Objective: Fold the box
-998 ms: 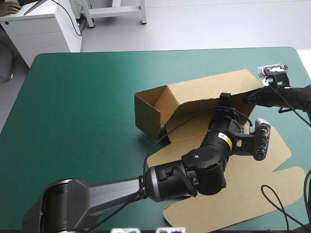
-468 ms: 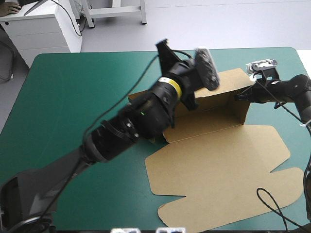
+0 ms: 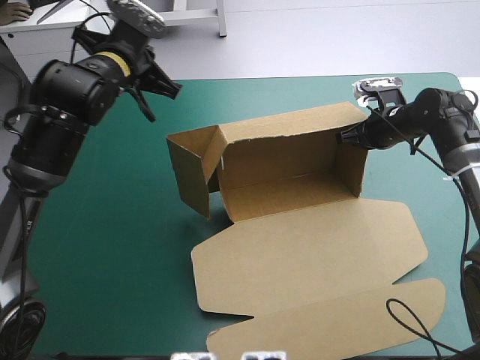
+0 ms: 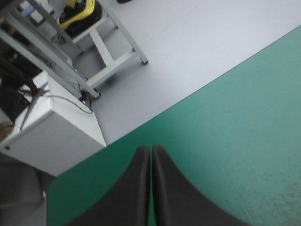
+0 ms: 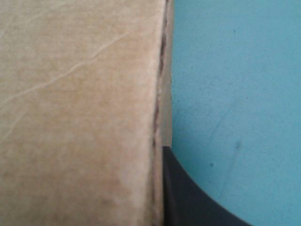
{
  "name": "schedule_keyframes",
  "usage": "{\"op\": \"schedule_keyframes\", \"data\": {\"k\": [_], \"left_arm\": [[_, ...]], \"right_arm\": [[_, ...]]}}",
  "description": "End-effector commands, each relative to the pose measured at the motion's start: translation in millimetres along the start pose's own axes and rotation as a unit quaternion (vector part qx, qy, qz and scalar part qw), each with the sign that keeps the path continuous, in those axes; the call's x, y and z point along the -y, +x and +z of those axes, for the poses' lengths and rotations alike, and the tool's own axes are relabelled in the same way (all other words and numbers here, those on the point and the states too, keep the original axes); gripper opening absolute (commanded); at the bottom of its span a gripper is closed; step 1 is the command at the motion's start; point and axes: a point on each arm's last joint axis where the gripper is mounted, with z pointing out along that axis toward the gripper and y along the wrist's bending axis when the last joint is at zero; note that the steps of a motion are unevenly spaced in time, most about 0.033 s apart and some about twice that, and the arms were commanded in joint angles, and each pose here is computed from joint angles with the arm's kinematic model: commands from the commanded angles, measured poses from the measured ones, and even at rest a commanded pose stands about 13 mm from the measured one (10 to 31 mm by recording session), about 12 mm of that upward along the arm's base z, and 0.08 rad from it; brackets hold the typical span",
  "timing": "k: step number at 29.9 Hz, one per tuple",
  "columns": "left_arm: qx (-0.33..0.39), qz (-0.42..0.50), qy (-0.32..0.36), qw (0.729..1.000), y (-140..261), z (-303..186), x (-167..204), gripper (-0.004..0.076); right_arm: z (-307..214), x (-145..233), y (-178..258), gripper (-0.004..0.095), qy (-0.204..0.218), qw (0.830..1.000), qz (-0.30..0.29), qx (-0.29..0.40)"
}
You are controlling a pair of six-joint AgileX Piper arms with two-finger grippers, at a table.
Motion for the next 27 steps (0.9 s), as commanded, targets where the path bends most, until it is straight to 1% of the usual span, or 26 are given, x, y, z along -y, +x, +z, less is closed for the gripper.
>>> {"op": "schedule_keyframes", "data": {"k": [1,6,9,11,15,19,22,24,27], "left_arm": [[0.025,-0.063,-0.01,0.998,10.2,-15.5,-44.2,0.0],[-0.038,-0.139,0.013,0.99,54.5,4.3,-75.5,0.0],[-0.074,-0.179,0.043,0.98,84.6,16.7,-85.1,-0.0004],[-0.095,-0.202,0.064,0.973,104.3,25.0,-87.2,-0.0008],[-0.136,-0.224,0.092,0.961,139.4,35.7,-83.7,-0.0008],[-0.177,-0.225,0.111,0.952,168.7,44.6,-70.7,-0.0008],[-0.186,-0.228,0.121,0.948,180.7,48.5,-62.3,-0.0008],[-0.188,-0.233,0.126,0.946,183.9,50.2,-59.6,-0.0008],[-0.19,-0.234,0.127,0.945,186.1,51.2,-58.5,-0.0008]], "right_arm": [[-38.4,-17.8,-14.0,0.0001,0.002,0.999,0.017,0.029],[-46.0,-27.0,-14.3,0.0002,-0.009,0.999,0.038,0.001],[-42.4,-26.7,-12.3,0.0001,-0.014,0.998,0.055,-0.03],[-37.3,-26.4,-12.7,0.0001,-0.016,0.997,0.069,-0.036],[-22.9,-28.2,-13.6,0.0001,-0.022,0.995,0.087,-0.052],[6.0,-26.9,-14.0,0.0001,-0.026,0.991,0.101,-0.085],[28.3,-21.5,-15.9,0.0001,-0.019,0.99,0.097,-0.104],[37.1,-18.1,-20.9,0.0003,-0.013,0.991,0.094,-0.094],[51.4,-13.7,-28.2,0.0032,-0.008,0.992,0.096,-0.078]]}}
